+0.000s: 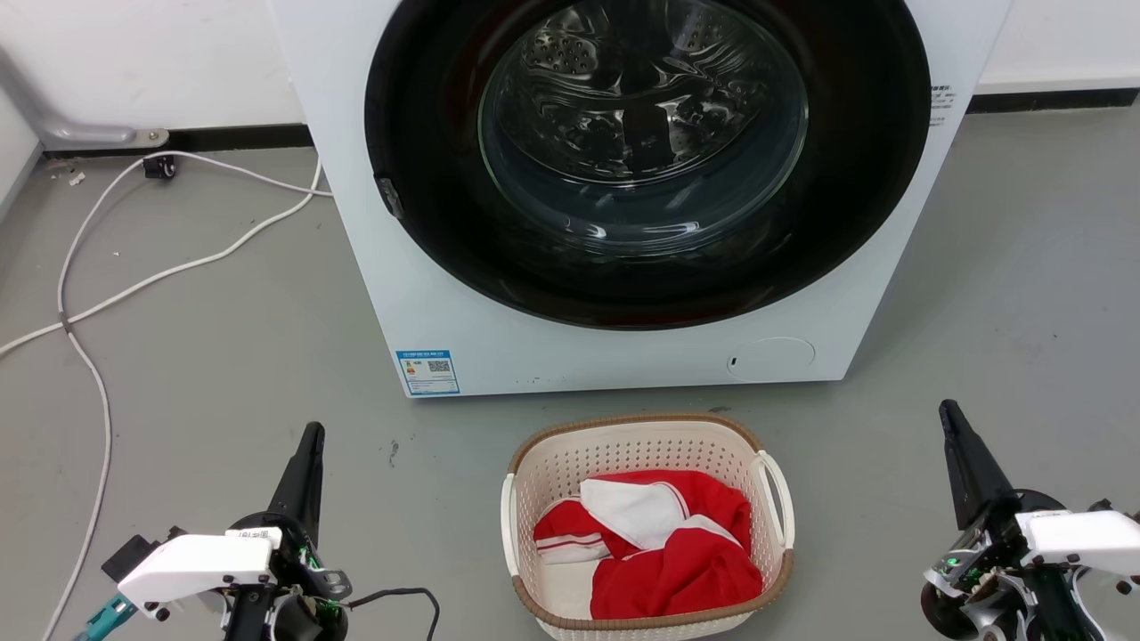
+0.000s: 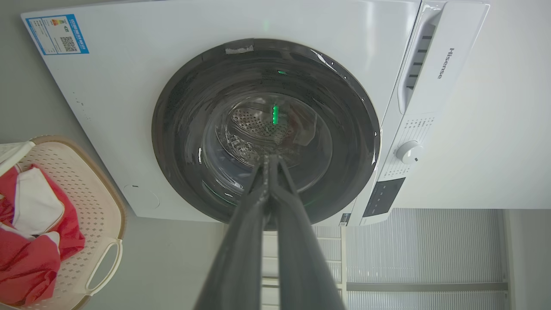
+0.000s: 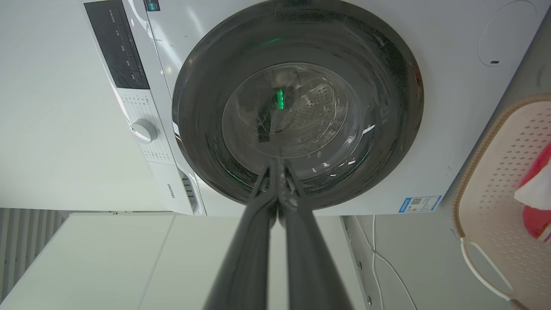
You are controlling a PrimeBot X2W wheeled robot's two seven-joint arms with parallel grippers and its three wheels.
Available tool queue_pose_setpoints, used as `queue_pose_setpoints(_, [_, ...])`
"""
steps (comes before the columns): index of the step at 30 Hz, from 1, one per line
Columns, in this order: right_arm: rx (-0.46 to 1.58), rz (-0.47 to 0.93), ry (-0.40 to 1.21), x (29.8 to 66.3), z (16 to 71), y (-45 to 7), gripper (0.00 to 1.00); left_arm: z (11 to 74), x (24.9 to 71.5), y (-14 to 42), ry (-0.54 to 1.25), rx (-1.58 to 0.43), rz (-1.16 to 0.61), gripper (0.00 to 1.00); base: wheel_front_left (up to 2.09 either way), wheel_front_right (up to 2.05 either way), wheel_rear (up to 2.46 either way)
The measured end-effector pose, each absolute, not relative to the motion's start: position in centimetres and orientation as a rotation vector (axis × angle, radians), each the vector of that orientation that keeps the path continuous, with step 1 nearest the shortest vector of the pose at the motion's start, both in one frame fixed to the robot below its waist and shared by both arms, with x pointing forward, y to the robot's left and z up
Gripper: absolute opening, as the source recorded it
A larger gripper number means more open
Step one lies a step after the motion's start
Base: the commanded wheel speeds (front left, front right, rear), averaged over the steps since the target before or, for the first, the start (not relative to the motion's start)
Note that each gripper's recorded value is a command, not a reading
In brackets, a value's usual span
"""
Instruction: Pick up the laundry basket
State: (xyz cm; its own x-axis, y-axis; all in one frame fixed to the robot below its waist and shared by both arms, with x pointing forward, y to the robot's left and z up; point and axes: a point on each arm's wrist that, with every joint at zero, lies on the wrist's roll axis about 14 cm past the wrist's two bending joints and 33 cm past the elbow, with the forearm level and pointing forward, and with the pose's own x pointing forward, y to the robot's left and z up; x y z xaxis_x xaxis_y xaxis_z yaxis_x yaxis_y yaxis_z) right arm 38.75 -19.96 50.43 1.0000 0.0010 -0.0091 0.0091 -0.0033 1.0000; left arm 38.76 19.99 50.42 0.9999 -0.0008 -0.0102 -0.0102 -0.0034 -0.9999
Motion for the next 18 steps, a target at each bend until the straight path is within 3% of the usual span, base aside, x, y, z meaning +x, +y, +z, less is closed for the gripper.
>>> queue_pose_setpoints(1, [1.574,-0.006,0.008,38.8,50.4,-20.0,0.0,50.4,38.8,20.0,0.009,-1.574,0.007,0.0,0.0,0.0,0.0])
queue_pose_setpoints(2, [1.575,-0.012,0.013,38.7,50.2,-20.0,1.0,50.2,38.7,20.0,0.015,-1.575,0.014,1.0,0.0,0.0,0.0])
queue_pose_setpoints(7, [1.575,-0.075,0.062,37.5,47.8,-20.0,1.0,48.0,37.6,19.8,0.06,-1.581,0.068,1.0,0.0,0.0,0.0])
queue_pose_setpoints(18, [1.378,-0.056,0.024,37.8,49.2,-20.0,1.0,49.3,37.9,20.4,0.015,-1.425,0.07,1.0,0.0,0.0,0.0])
